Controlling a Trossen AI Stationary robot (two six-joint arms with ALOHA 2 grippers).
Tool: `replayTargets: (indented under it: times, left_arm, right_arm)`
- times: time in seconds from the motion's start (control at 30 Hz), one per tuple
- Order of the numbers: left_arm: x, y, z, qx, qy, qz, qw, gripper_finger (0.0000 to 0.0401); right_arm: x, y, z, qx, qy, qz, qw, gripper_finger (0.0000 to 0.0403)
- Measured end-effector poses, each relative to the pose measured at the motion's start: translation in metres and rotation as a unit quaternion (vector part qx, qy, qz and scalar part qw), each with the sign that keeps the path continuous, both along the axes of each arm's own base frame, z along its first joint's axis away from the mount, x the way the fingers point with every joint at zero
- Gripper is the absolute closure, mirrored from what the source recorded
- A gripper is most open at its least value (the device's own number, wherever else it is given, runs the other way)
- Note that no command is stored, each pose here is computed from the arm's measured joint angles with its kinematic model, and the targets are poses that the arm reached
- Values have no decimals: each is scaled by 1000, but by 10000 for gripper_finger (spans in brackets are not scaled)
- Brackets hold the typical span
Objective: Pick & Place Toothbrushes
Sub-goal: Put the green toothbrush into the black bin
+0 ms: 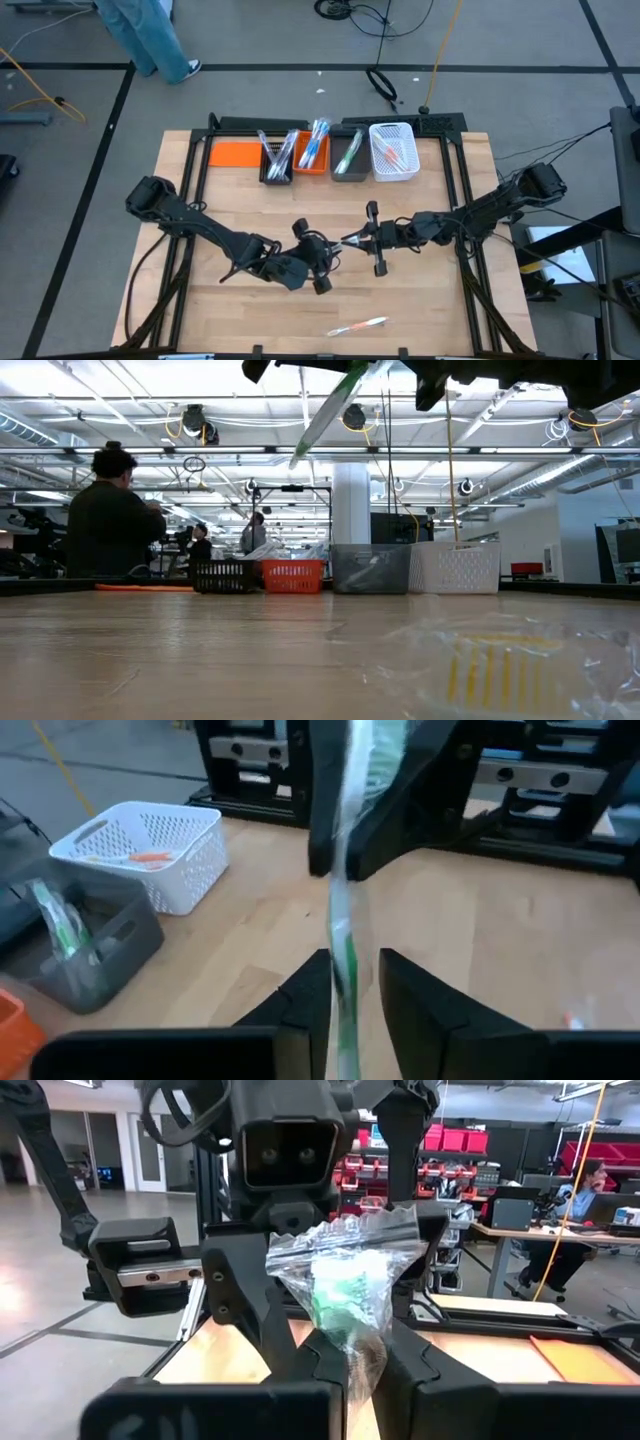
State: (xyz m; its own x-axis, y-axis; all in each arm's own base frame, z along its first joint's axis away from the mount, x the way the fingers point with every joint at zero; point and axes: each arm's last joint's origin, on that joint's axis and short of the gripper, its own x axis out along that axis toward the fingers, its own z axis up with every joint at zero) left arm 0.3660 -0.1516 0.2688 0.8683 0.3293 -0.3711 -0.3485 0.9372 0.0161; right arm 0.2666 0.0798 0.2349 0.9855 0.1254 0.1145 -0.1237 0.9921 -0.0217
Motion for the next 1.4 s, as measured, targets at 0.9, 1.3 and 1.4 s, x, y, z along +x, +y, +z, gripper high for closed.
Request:
replayTargets:
  times: [0.9, 1.3, 1.4]
  left_arm:
    - [-22, -1, 12, 62, 54, -18, 996, 169]
    - [-34, -16, 18, 64, 52, -44, 996, 169]
    - [-33, -15, 18, 65, 52, -44, 996, 169]
  right_arm:
    - [-2, -19, 0, 3, 46, -55, 997, 393]
    - [3, -80, 2, 42, 51, -116, 991, 393]
    - [2, -104, 2, 66, 53, -127, 988, 393]
